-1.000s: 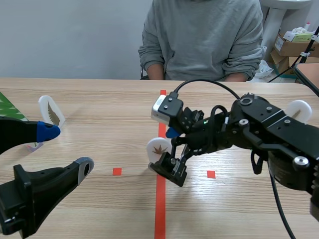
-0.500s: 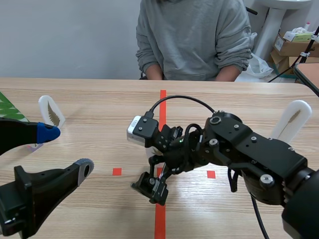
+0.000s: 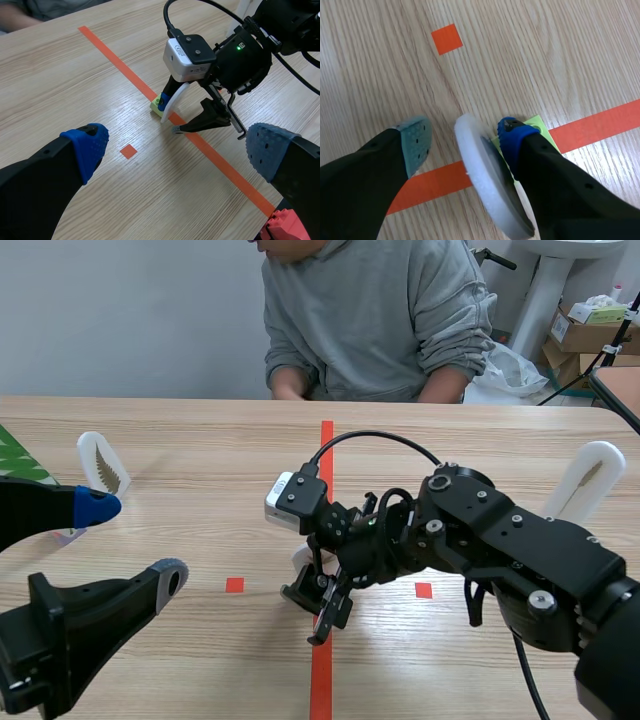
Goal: Do the leaf sorting experiment
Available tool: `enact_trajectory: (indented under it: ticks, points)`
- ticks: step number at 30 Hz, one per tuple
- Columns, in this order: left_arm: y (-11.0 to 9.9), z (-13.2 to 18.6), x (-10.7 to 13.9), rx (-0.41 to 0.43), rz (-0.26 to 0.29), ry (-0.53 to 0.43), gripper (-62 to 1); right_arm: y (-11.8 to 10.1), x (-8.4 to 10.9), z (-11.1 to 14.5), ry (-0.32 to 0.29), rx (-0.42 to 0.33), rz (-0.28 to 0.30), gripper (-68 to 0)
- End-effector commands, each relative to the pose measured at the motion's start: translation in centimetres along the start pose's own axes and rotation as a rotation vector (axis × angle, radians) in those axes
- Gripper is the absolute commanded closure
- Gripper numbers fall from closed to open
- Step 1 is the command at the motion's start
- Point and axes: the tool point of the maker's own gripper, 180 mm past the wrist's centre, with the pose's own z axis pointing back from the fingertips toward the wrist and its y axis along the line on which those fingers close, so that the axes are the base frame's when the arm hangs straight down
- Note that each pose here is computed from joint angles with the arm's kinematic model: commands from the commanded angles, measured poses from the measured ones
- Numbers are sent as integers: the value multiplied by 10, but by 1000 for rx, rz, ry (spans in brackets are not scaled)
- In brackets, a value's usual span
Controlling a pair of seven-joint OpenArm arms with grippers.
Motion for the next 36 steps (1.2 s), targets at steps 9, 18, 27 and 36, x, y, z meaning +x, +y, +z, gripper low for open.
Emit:
enact_trajectory:
  ticks: [9, 18, 27, 36]
  points:
    - [-1, 0, 6, 0, 13, -31, -587, -10, 1, 6, 2, -22, 8, -130]
    - [-1, 0, 6, 0, 13, -31, -587, -23, 12, 18, -28, -76, -3, -35]
    - [-1, 0, 5, 1, 13, -30, -587, -56, 8, 49, -53, -200, -117, -10]
    - [-1, 0, 5, 1, 13, -30, -587, -120, -57, 135, -68, -558, -438, -10]
